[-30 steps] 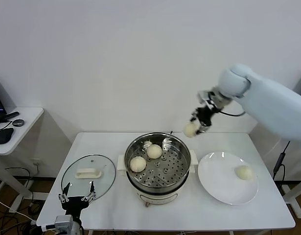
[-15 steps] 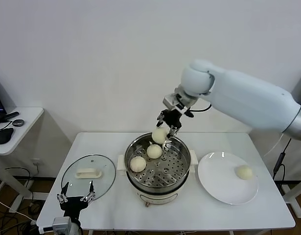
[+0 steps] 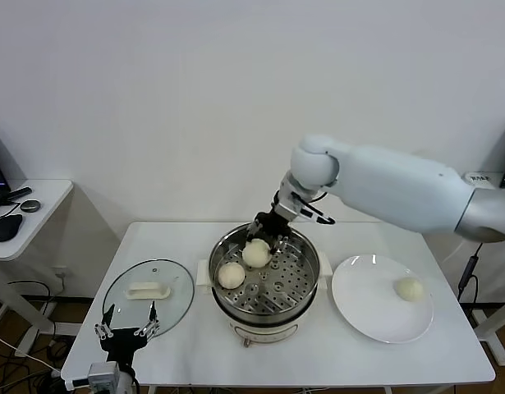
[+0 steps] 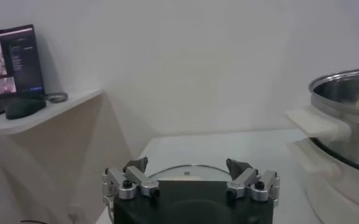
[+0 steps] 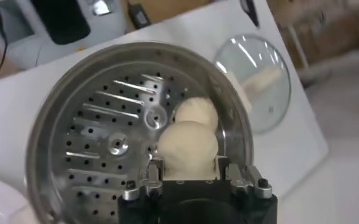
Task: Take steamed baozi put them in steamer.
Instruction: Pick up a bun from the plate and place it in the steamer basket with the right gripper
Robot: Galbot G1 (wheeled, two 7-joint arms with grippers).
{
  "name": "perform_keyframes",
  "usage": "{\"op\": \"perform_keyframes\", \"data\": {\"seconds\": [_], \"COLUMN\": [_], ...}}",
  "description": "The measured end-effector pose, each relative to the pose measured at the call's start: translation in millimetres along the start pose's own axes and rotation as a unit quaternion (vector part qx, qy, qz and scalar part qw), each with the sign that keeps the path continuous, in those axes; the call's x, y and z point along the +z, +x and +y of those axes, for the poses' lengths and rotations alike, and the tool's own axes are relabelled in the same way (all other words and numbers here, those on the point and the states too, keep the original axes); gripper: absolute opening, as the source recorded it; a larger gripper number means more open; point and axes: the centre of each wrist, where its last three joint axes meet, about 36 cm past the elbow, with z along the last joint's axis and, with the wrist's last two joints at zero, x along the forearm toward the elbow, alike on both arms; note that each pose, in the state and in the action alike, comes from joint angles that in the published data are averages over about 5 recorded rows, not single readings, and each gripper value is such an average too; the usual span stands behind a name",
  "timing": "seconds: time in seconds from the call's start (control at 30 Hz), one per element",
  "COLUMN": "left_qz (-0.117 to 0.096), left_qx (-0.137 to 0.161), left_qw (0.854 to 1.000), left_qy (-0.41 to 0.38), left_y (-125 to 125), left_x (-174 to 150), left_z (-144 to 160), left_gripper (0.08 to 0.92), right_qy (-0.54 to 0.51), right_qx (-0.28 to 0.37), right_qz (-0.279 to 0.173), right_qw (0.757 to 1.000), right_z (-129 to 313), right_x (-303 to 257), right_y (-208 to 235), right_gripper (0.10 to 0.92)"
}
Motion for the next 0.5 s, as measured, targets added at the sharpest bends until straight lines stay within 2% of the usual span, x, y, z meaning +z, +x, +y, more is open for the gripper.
{"op": "perform_keyframes", "data": {"seconds": [0.5], "left_qz": [0.0], "left_qx": [0.001], "left_qw": [1.0], "left_qy": [0.002], "left_y": [-4], "left_x": [1], "left_z": [0], "left_gripper": [0.823], "right_qy": [0.144], "right_qx": [-0.064], "right_qz": [-0.028], "right_qw": [0.987], "right_z": [-3], "right_x": [-27], "right_y": [-45], "right_gripper": [0.543]}}
